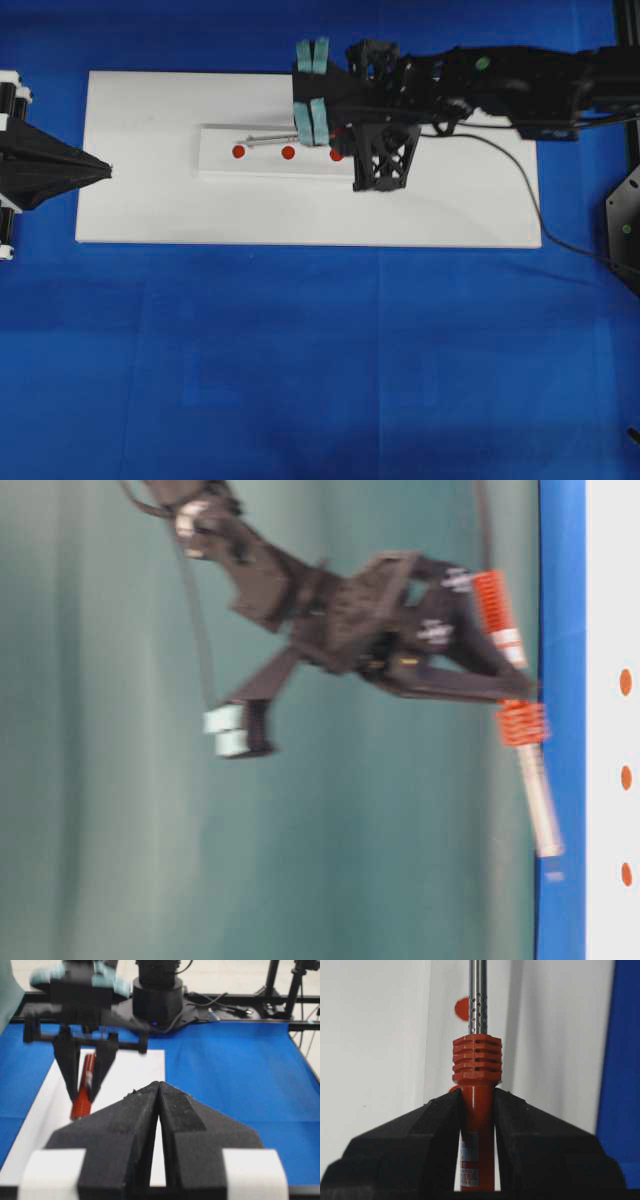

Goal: Touch the tip of the soldering iron to the mark.
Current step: 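Raise the iron tip and shift it rightward above the strip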

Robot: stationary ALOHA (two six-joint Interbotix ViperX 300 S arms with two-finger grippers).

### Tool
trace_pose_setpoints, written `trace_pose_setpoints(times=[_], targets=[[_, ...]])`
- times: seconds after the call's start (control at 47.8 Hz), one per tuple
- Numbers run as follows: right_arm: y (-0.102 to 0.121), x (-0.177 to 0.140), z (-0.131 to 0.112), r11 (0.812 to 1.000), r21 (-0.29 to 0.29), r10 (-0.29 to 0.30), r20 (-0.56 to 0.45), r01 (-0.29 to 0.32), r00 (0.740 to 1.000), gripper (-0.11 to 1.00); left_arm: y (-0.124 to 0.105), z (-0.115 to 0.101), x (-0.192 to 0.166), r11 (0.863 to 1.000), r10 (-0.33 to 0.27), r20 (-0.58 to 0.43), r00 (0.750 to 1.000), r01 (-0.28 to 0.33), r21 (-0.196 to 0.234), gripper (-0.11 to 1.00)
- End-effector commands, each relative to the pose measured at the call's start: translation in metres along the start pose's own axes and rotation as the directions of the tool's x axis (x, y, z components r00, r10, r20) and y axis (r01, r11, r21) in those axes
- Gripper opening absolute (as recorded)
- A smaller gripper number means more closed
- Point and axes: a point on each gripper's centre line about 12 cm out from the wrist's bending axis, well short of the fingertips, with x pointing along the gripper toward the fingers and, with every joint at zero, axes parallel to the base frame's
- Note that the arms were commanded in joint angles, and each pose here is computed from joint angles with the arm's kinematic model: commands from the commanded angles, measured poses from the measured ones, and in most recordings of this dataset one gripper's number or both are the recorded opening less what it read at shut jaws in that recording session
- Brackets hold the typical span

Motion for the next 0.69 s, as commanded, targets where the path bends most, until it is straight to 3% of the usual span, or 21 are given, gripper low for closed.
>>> trace_pose_setpoints(times=[0.0,0.209,0.523,0.669], targets=[[-0.003,-0.033,0.023,1.000,-0.011,-0.016,0.080,0.017,0.997,0.06,0.000,0.005,0.002,1.000,-0.002,0.015,1.000,0.002,0.000,0.00],[-0.008,-0.061,0.036,0.998,-0.036,-0.043,0.116,0.048,0.992,0.06,0.000,0.005,0.002,1.000,-0.001,0.015,1.000,0.001,0.000,0.00],[-0.007,-0.061,0.037,0.998,-0.040,-0.044,0.117,0.049,0.992,0.06,0.000,0.005,0.002,1.000,-0.002,0.015,1.000,0.002,0.000,0.00],[-0.008,-0.062,0.027,0.998,-0.034,-0.044,0.091,0.047,0.995,0.06,0.000,0.005,0.002,1.000,-0.002,0.015,1.000,0.002,0.000,0.00]])
